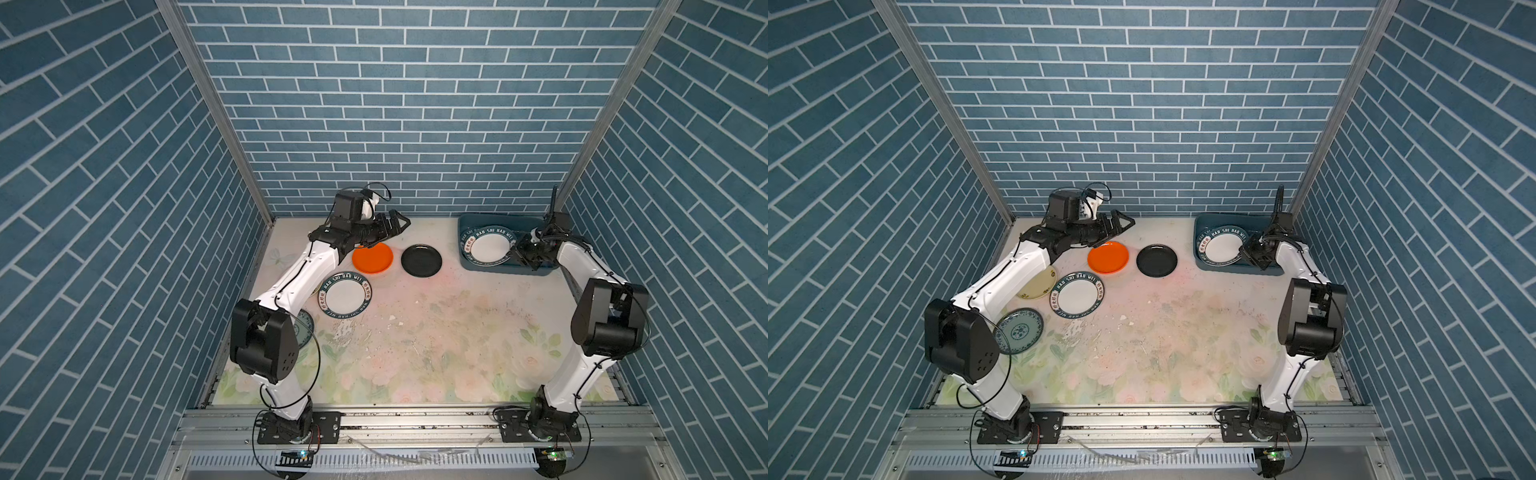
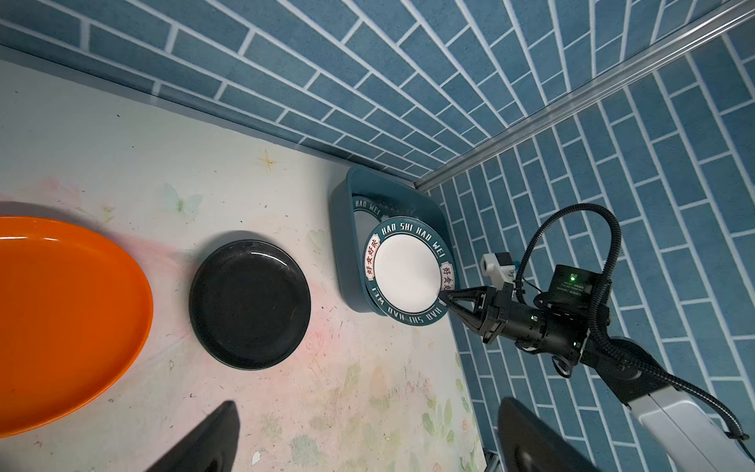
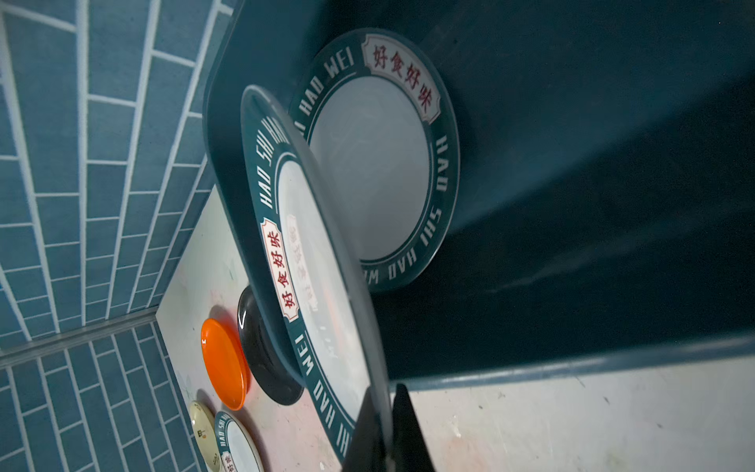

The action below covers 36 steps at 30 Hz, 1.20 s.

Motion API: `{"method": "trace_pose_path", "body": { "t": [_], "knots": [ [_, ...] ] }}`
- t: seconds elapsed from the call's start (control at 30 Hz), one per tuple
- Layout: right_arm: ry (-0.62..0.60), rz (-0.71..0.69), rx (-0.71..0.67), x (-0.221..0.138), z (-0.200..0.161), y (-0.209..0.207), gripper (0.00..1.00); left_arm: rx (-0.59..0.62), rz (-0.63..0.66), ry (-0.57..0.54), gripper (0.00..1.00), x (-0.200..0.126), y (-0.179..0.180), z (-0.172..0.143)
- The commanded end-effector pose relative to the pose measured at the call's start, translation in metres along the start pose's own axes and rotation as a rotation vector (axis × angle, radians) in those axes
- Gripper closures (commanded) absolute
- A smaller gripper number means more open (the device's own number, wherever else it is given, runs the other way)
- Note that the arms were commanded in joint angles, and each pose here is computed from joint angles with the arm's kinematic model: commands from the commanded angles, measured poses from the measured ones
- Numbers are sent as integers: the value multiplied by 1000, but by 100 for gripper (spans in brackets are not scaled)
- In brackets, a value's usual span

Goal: Place the plates into the plastic bin on the countertop
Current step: Place the plate in the plastic bin.

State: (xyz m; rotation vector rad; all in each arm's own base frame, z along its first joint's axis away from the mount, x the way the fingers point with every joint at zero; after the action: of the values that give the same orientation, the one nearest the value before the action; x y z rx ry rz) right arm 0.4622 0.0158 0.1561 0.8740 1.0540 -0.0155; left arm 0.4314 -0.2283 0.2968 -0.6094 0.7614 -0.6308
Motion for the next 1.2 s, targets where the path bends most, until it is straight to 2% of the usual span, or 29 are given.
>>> {"method": "trace_pose_path", "body": {
  "t": [0.0, 0.27, 0.57, 0.7, 0.77, 0.97, 1.07, 1.17],
  "knots": [
    [-20, 5, -32, 5, 15, 4, 100, 25, 10, -42, 0, 1, -2, 14],
    [19, 41, 20, 43, 31, -1, 100, 15, 31, -56, 0, 8, 4, 19],
    [30, 76, 70, 70, 41, -3, 100, -8, 48, -58, 0, 19, 13, 20],
    [36, 100, 64, 69, 46, 6, 100, -22, 59, -58, 0, 21, 18, 18],
    [69, 83, 74, 80, 41, -3, 99, -23, 64, -57, 0, 21, 20, 17],
    [94, 41, 51, 75, 33, -10, 84, -33, 71, -54, 0, 23, 24, 13],
    [102, 20, 30, 72, 31, -11, 67, -37, 70, -43, 0, 25, 26, 11],
    [73, 2, -18, 52, 35, -1, 52, -45, 65, -35, 0, 28, 27, 10]
  ]
}}
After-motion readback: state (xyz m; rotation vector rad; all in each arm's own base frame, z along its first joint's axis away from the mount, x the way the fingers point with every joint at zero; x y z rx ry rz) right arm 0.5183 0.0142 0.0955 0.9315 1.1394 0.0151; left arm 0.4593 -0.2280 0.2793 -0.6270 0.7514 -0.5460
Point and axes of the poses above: each gripper's point midway between its finger pads, its own x axis out along the fingers, its own y axis along the line the jaws close on, z = x × y, the point moved 3 cm from there along -x, back along the fingers, and after that the axes turned 3 degrees about x, right-handed, at the moved point
